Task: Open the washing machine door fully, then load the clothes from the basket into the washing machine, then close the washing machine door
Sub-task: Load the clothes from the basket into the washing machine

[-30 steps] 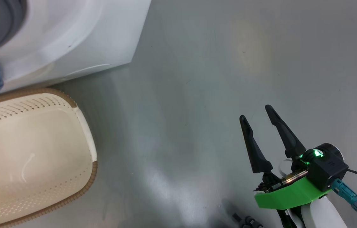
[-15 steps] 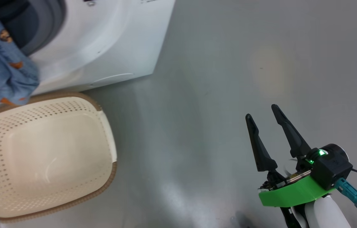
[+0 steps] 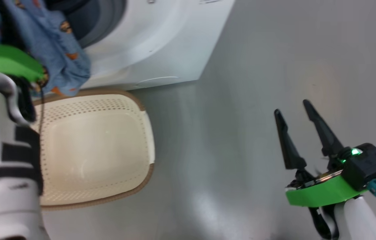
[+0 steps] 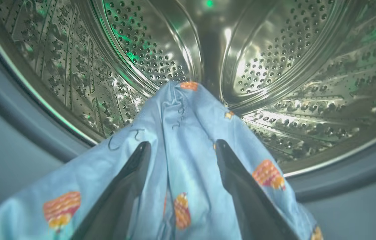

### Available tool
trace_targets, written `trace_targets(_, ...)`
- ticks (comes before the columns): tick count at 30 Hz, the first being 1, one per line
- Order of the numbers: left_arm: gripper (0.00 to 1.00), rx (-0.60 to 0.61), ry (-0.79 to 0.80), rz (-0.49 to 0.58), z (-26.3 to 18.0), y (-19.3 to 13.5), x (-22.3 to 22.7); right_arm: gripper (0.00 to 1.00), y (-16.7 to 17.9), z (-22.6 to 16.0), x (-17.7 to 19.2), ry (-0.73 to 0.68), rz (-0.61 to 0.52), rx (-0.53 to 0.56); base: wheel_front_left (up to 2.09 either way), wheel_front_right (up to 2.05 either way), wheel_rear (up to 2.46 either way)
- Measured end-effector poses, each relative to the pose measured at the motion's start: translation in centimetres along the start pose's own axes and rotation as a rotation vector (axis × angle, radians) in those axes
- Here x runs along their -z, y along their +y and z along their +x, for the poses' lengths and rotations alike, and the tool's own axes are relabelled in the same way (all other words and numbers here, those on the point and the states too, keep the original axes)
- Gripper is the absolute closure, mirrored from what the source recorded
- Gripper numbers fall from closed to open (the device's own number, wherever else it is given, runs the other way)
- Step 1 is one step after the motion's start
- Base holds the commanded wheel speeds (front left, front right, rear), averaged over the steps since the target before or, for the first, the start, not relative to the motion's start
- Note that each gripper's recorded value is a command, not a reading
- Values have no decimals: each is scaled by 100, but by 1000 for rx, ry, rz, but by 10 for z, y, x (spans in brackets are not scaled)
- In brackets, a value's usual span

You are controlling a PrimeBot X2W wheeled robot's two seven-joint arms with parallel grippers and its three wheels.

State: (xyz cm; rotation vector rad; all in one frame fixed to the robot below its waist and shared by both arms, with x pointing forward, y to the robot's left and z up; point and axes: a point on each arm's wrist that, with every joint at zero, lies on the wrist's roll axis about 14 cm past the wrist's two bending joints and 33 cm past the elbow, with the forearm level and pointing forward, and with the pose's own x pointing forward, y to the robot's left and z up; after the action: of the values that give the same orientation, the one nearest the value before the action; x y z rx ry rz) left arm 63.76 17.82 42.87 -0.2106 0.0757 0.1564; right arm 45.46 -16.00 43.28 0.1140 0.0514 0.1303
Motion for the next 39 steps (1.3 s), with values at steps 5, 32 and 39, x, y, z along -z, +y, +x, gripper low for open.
trace_targets(5, 0, 2, 12, 6, -30, 17, 10, 0, 7, 13, -2, -20, -10, -39, 0, 0, 0)
trace_targets(32, 0, -126, 68, 14, -173, 69, 30, 0, 26, 32, -7, -57, -17, -106, 0, 0, 0)
trace_targets(39, 0, -135, 101, -7, -206, 66, 35, 0, 20, 27, -11, -63, -15, -81, 0, 0, 0)
